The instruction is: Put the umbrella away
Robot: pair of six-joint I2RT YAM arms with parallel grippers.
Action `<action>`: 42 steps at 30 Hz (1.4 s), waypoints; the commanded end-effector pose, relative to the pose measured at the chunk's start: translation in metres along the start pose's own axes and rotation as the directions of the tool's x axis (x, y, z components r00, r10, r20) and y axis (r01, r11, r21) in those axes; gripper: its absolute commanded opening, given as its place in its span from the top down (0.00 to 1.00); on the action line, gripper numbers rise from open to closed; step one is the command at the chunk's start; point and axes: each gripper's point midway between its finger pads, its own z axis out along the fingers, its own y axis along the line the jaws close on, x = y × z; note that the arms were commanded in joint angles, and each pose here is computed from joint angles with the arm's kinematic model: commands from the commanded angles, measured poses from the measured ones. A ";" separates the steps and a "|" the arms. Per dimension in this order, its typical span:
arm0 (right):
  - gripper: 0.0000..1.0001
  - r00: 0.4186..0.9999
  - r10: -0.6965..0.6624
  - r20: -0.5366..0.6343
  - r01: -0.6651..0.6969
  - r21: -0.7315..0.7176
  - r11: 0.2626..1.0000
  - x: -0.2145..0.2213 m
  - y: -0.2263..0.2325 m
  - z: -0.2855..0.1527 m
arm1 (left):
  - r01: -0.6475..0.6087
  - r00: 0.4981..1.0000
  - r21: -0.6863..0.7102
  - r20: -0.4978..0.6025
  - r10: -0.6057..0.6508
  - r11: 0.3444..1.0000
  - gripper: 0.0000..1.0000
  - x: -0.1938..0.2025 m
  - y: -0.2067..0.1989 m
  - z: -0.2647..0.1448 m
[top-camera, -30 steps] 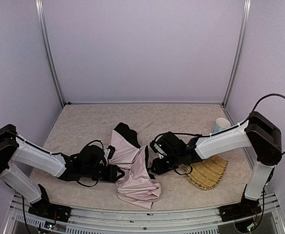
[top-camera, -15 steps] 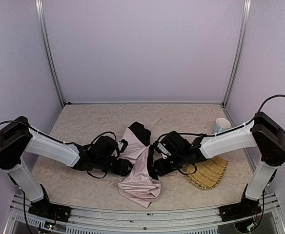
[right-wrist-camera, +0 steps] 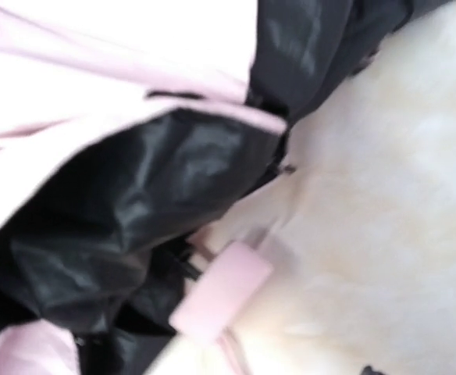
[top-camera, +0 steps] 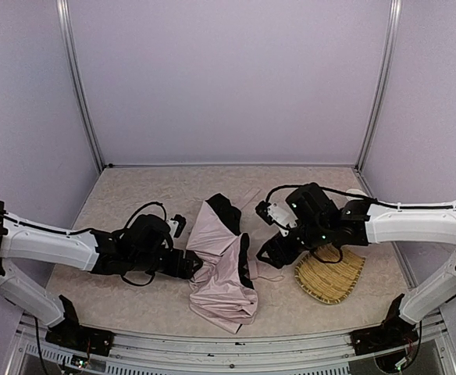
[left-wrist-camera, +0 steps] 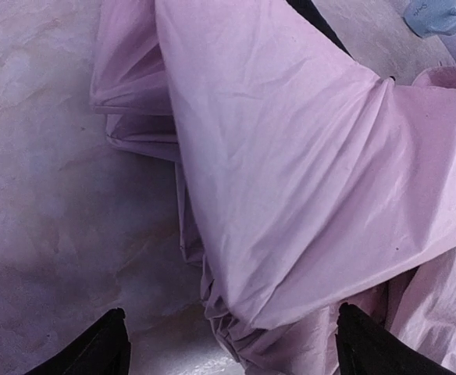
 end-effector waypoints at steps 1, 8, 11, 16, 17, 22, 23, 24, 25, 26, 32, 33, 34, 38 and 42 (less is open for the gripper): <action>0.28 0.943 -0.318 0.093 0.318 0.024 0.948 -0.021 0.026 -0.032 | 0.013 0.998 -0.088 0.059 -0.008 0.996 0.11 -0.005 0.016 -0.020; 0.16 0.617 -0.750 0.238 0.772 0.001 0.636 -0.007 0.117 -0.029 | 0.002 0.982 -0.079 0.186 0.013 0.997 0.11 -0.051 0.004 -0.045; 0.14 0.590 -0.785 0.187 0.800 -0.002 0.601 -0.004 0.125 -0.013 | -0.016 0.972 -0.009 0.235 0.018 1.000 0.10 -0.073 -0.007 -0.049; 0.15 0.625 -0.746 0.230 0.775 -0.068 0.629 -0.019 0.135 -0.012 | 0.022 0.965 0.094 0.257 -0.046 0.995 0.06 -0.097 0.004 -0.031; 0.16 0.630 -0.730 0.265 0.770 -0.090 0.632 -0.021 0.139 -0.013 | 0.017 0.968 0.116 0.247 -0.045 0.993 0.06 -0.100 0.004 -0.024; 0.41 0.656 -0.676 0.335 0.749 -0.179 0.638 -0.010 0.149 -0.001 | -0.048 0.983 0.145 0.181 0.022 0.988 0.07 -0.106 -0.009 0.010; 0.46 0.663 -0.671 0.332 0.746 -0.222 0.628 0.000 0.153 0.006 | -0.049 0.985 0.139 0.172 0.024 0.989 0.07 -0.107 -0.009 0.014; 0.49 0.676 -0.665 0.317 0.736 -0.259 0.625 0.010 0.155 0.013 | -0.050 0.986 0.127 0.165 0.029 0.991 0.07 -0.109 -0.008 0.017; 0.51 0.695 -0.657 0.291 0.719 -0.283 0.635 0.019 0.153 0.021 | -0.048 0.987 0.103 0.161 0.031 0.994 0.07 -0.111 -0.005 0.019; 0.53 0.712 -0.651 0.263 0.702 -0.298 0.647 0.028 0.151 0.030 | -0.055 0.986 0.072 0.158 0.043 0.996 0.07 -0.113 -0.001 0.019; 0.57 0.743 -0.657 0.131 0.663 -0.280 0.694 0.062 0.126 0.073 | -0.095 0.968 -0.016 0.232 0.097 0.995 0.05 -0.132 0.007 -0.014; 0.58 0.738 -0.664 0.119 0.667 -0.276 0.692 0.061 0.125 0.076 | -0.095 0.965 -0.023 0.244 0.098 0.995 0.05 -0.135 0.008 -0.020; 0.58 0.733 -0.672 0.106 0.671 -0.275 0.688 0.059 0.125 0.078 | -0.095 0.963 -0.032 0.251 0.100 0.995 0.05 -0.137 0.009 -0.024; 0.53 0.721 -0.682 0.122 0.681 -0.303 0.666 0.028 0.140 0.050 | -0.075 0.965 -0.055 0.249 0.087 0.996 0.05 -0.135 0.016 -0.030; 0.34 0.701 -0.655 0.282 0.703 -0.427 0.569 0.003 0.177 -0.018 | -0.057 0.967 -0.057 0.244 0.069 0.997 0.04 -0.127 0.021 -0.034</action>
